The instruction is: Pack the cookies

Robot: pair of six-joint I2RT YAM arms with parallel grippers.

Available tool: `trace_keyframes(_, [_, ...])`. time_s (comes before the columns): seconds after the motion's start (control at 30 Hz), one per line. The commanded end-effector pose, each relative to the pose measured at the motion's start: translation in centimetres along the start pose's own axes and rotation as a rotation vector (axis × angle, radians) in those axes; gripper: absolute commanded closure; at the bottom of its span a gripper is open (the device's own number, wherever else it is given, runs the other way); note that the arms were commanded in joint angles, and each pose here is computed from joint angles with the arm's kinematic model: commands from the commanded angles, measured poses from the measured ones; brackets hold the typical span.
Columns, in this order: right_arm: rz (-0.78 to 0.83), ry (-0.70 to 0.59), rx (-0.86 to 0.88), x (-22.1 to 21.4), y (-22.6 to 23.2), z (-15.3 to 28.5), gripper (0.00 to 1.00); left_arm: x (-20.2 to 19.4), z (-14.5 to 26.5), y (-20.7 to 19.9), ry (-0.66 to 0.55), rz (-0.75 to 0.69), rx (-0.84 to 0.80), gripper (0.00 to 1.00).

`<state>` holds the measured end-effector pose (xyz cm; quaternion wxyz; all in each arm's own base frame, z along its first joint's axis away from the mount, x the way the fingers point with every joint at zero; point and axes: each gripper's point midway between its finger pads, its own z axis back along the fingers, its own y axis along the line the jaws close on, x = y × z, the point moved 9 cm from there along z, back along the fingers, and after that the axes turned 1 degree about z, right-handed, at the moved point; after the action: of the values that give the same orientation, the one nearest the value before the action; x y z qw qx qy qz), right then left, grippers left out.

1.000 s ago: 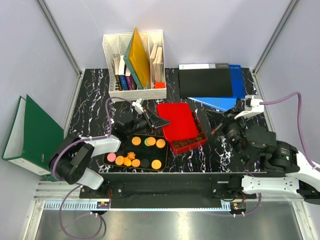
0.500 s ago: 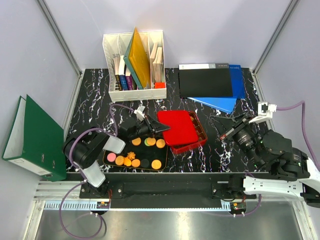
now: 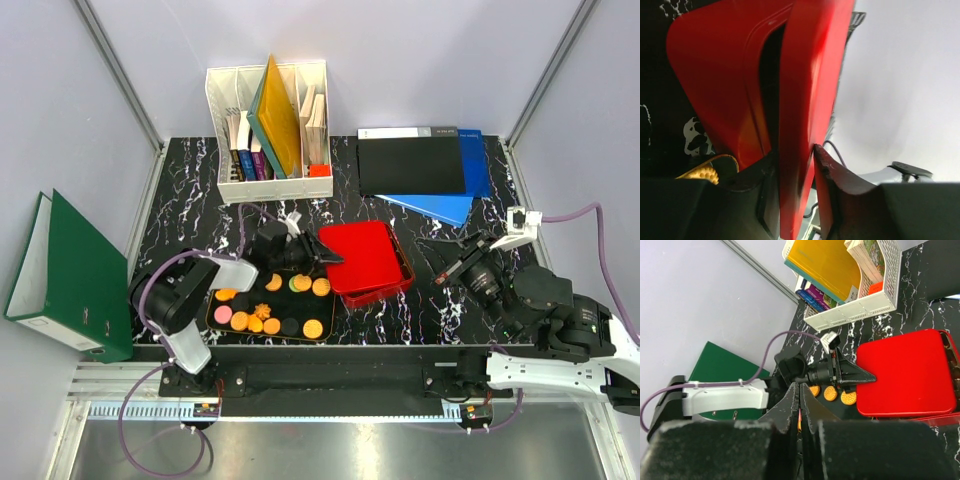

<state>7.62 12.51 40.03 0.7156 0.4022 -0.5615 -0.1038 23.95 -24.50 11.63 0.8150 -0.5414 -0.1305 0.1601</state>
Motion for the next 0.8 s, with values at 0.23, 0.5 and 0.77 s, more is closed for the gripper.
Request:
trace_keyframes(0.23, [0.133, -0.015, -0.105, -1.0, -0.4, -1.4, 0.91, 0.9, 1.5, -1.3, 0.047, -0.156, 0.341, 0.62])
trace_keyframes(0.5, [0.216, 0.001, -0.168, -2.3, -0.3, -2.7, 0.84, -0.3, 1.8, 0.7, 0.117, -0.158, 0.507, 0.60])
trace_keyframes(0.77, [0.224, -0.003, -0.176, -2.4, -0.4, -2.8, 0.78, -1.5, 0.7, 1.2, 0.190, -0.165, 0.552, 0.52])
